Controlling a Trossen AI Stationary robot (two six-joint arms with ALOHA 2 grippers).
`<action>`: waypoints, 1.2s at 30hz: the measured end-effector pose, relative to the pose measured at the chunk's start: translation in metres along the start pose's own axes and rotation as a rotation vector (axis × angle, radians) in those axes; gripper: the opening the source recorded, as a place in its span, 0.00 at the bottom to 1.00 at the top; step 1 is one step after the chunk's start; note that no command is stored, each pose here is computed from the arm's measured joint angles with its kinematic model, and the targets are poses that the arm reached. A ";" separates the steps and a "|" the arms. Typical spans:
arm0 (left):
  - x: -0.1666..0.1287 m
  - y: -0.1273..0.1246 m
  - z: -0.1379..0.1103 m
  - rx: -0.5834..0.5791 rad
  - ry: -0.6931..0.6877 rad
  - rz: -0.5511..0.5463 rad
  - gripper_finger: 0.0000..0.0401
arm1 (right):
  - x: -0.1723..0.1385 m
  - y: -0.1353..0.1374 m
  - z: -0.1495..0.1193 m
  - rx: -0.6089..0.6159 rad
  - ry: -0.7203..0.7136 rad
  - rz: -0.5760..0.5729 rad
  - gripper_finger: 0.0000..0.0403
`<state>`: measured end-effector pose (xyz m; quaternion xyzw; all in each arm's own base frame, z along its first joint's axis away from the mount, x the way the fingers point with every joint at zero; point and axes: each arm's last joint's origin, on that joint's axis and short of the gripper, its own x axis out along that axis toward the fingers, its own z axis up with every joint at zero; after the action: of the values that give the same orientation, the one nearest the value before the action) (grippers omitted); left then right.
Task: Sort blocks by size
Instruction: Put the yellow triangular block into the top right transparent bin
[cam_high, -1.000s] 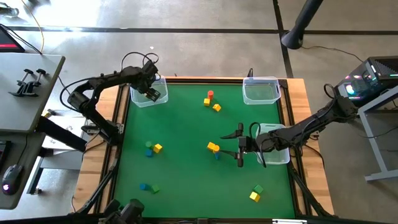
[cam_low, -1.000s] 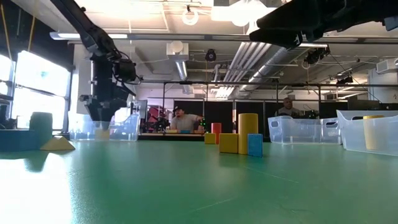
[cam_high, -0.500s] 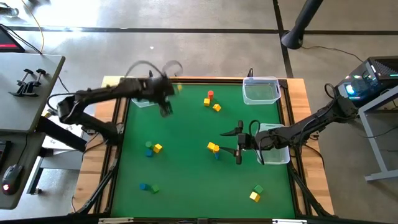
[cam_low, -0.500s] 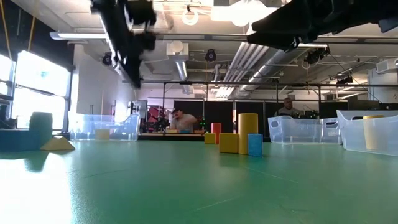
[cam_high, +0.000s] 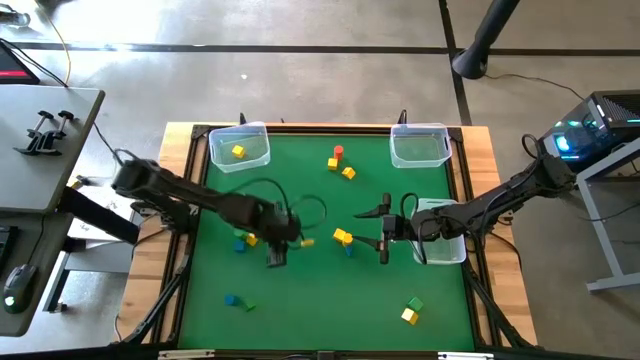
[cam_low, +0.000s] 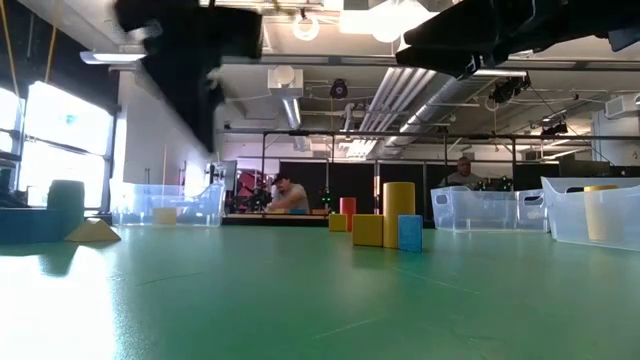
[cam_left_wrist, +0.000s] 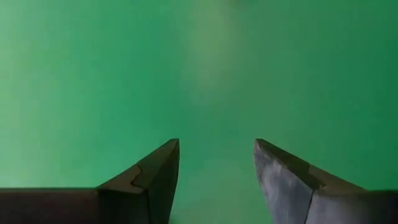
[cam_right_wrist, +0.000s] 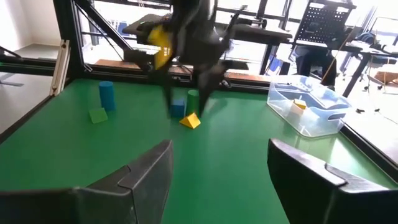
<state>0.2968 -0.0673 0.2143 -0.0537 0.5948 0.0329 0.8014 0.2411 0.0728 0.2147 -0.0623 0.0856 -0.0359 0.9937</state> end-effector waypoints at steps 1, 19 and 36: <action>0.009 -0.005 -0.003 0.030 0.055 -0.016 0.47 | 0.000 0.000 0.000 -0.002 0.000 0.000 0.62; 0.036 0.005 -0.016 0.279 0.515 0.092 0.57 | 0.000 0.000 0.000 -0.054 -0.001 0.001 0.62; 0.060 0.031 -0.033 0.381 0.578 0.031 0.35 | 0.000 0.000 0.002 -0.043 -0.024 -0.001 0.62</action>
<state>0.2789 -0.0416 0.1458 0.0991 0.7934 -0.0831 0.5949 0.2415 0.0730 0.2171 -0.0841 0.0743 -0.0337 0.9931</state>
